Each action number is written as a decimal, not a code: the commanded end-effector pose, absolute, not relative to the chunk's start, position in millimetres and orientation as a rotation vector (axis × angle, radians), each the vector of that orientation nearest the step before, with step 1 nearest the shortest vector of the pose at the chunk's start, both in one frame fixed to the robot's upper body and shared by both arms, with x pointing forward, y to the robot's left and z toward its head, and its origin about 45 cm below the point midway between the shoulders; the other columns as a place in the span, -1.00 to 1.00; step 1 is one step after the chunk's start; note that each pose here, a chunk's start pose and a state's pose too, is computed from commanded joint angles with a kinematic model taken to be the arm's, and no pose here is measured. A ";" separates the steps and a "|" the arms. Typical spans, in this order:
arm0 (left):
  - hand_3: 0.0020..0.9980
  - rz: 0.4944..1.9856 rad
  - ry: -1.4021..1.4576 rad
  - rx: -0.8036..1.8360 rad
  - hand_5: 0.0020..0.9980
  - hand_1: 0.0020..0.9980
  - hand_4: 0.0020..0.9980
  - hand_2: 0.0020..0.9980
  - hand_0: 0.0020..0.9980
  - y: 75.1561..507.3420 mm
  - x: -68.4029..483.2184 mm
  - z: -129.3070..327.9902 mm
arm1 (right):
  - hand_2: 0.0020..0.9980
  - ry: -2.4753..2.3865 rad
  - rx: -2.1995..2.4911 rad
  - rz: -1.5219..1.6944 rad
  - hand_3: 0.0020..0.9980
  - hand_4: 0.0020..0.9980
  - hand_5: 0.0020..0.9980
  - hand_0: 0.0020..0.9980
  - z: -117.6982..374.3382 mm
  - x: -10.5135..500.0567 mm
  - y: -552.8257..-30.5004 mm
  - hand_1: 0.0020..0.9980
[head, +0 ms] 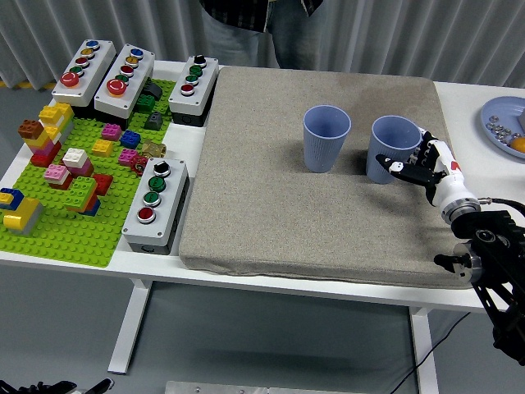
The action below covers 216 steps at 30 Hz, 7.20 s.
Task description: Pick cup pour cup place
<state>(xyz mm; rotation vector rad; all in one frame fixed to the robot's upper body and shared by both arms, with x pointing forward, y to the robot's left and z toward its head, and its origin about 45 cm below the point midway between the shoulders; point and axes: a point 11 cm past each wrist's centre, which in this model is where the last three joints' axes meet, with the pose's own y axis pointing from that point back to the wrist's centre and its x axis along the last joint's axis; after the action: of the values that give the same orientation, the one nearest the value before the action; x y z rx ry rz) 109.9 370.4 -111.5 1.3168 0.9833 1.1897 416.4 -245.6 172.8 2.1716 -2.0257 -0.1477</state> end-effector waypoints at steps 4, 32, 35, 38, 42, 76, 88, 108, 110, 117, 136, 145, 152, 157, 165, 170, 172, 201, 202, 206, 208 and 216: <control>0.29 1.191 0.983 1.316 0.98 0.51 0.01 0.62 0.54 370.5 110.3 -111.4 | 0.11 -2.032 2.171 -0.111 0.32 0.60 -0.84 0.53 178.3 418.1 -247.7 0.31; 0.29 1.200 0.979 1.314 0.98 0.51 0.01 0.61 0.54 372.8 113.3 -110.2 | 0.12 -1.912 2.106 0.430 0.32 0.51 -0.95 0.53 223.6 435.3 -238.4 0.33; 0.29 1.201 0.978 1.314 0.98 0.51 0.01 0.61 0.54 373.1 113.9 -109.9 | 0.12 -1.905 2.110 0.453 0.32 0.51 -0.95 0.53 228.1 437.9 -235.1 0.33; 0.29 1.201 0.978 1.314 0.98 0.51 0.01 0.61 0.54 373.3 113.9 -109.9 | 0.12 -1.896 2.110 0.483 0.32 0.51 -0.95 0.53 231.9 439.9 -232.3 0.33; 0.29 1.200 0.977 1.316 0.98 0.51 0.01 0.61 0.54 373.9 113.7 -109.8 | 0.12 -1.882 2.116 0.515 0.32 0.50 -0.95 0.53 236.7 443.0 -227.7 0.33; 0.29 1.201 0.974 1.321 0.98 0.51 0.01 0.61 0.54 375.8 114.2 -109.2 | 0.12 -1.724 2.040 0.929 0.31 0.50 -0.94 0.53 255.7 446.6 -197.1 0.34; 0.29 1.203 0.972 1.320 0.98 0.51 0.01 0.61 0.54 376.3 115.5 -108.7 | 0.12 -1.676 2.010 1.040 0.31 0.49 -0.94 0.53 257.0 446.2 -191.0 0.35; 0.29 1.207 0.966 1.320 0.98 0.51 0.01 0.61 0.54 377.7 118.0 -107.7 | 0.12 -1.594 1.927 1.196 0.30 0.49 -0.94 0.53 261.5 452.5 -190.3 0.35; 0.29 1.207 0.966 1.321 0.98 0.51 0.01 0.61 0.54 377.9 118.1 -107.7 | 0.12 -1.584 1.917 1.213 0.30 0.49 -0.94 0.53 261.7 452.6 -190.0 0.35; 0.29 1.205 0.967 1.324 0.99 0.51 0.01 0.61 0.54 378.5 116.8 -107.8 | 0.12 -1.552 1.877 1.267 0.29 0.48 -0.95 0.53 260.8 452.7 -188.6 0.35; 0.29 1.206 0.966 1.326 0.98 0.51 0.02 0.61 0.54 379.6 117.2 -107.4 | 0.13 -1.519 1.810 1.336 0.28 0.48 -0.95 0.55 260.9 455.8 -187.5 0.35; 0.29 1.209 0.964 1.322 0.98 0.51 0.02 0.62 0.53 379.6 119.2 -106.9 | 0.13 -1.495 1.787 1.373 0.27 0.47 -0.95 0.56 260.0 455.8 -185.6 0.35; 0.29 1.210 0.963 1.321 0.98 0.51 0.01 0.62 0.54 379.7 119.6 -106.8 | 0.13 -1.475 1.773 1.404 0.27 0.47 -0.95 0.57 259.7 455.3 -182.9 0.35; 0.29 1.210 0.964 1.321 0.98 0.51 0.02 0.62 0.54 379.7 119.7 -106.7 | 0.13 -1.466 1.758 1.430 0.27 0.47 -0.95 0.57 260.4 455.3 -181.2 0.36; 0.29 1.212 0.963 1.319 0.98 0.51 0.01 0.62 0.54 379.7 120.6 -106.5 | 0.13 -1.454 1.718 1.472 0.26 0.47 -0.95 0.59 262.1 456.0 -182.6 0.36; 0.29 1.211 0.963 1.320 0.98 0.51 0.02 0.62 0.54 379.8 120.3 -106.6 | 0.13 -1.442 1.699 1.498 0.25 0.47 -0.95 0.60 263.1 456.1 -182.6 0.36; 0.29 1.211 0.964 1.321 0.98 0.51 0.02 0.62 0.54 380.0 119.7 -106.7 | 0.13 -1.432 1.691 1.512 0.25 0.47 -0.95 0.60 262.6 455.4 -181.9 0.36; 0.29 1.210 0.967 1.327 0.98 0.51 0.02 0.62 0.54 381.3 116.8 -107.1 | 0.14 -1.350 1.588 1.614 0.23 0.49 -0.93 0.66 263.8 455.1 -178.4 0.37; 0.29 1.209 0.967 1.328 0.98 0.51 0.02 0.62 0.54 381.3 116.8 -107.1 | 0.14 -1.347 1.586 1.614 0.23 0.49 -0.93 0.66 263.6 455.3 -178.2 0.37; 0.29 1.209 0.967 1.328 0.98 0.51 0.02 0.62 0.54 381.4 116.4 -107.1 | 0.14 -1.331 1.570 1.624 0.23 0.49 -0.93 0.68 262.8 455.2 -177.2 0.37; 0.29 1.210 0.967 1.327 0.98 0.51 0.02 0.62 0.54 381.3 117.0 -107.0 | 0.14 -1.317 1.555 1.643 0.23 0.49 -0.93 0.68 264.1 454.7 -175.8 0.37; 0.29 1.211 0.964 1.326 0.98 0.51 0.02 0.62 0.54 381.6 118.1 -106.7 | 0.14 -1.287 1.534 1.667 0.23 0.50 -0.93 0.68 264.4 454.7 -173.3 0.38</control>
<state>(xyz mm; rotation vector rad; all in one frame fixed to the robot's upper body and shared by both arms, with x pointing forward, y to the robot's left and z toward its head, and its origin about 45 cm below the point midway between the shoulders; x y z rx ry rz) 118.1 381.6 -106.7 1.3263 0.9643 1.2113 454.7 -173.3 264.4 1.5344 -1.2866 1.6672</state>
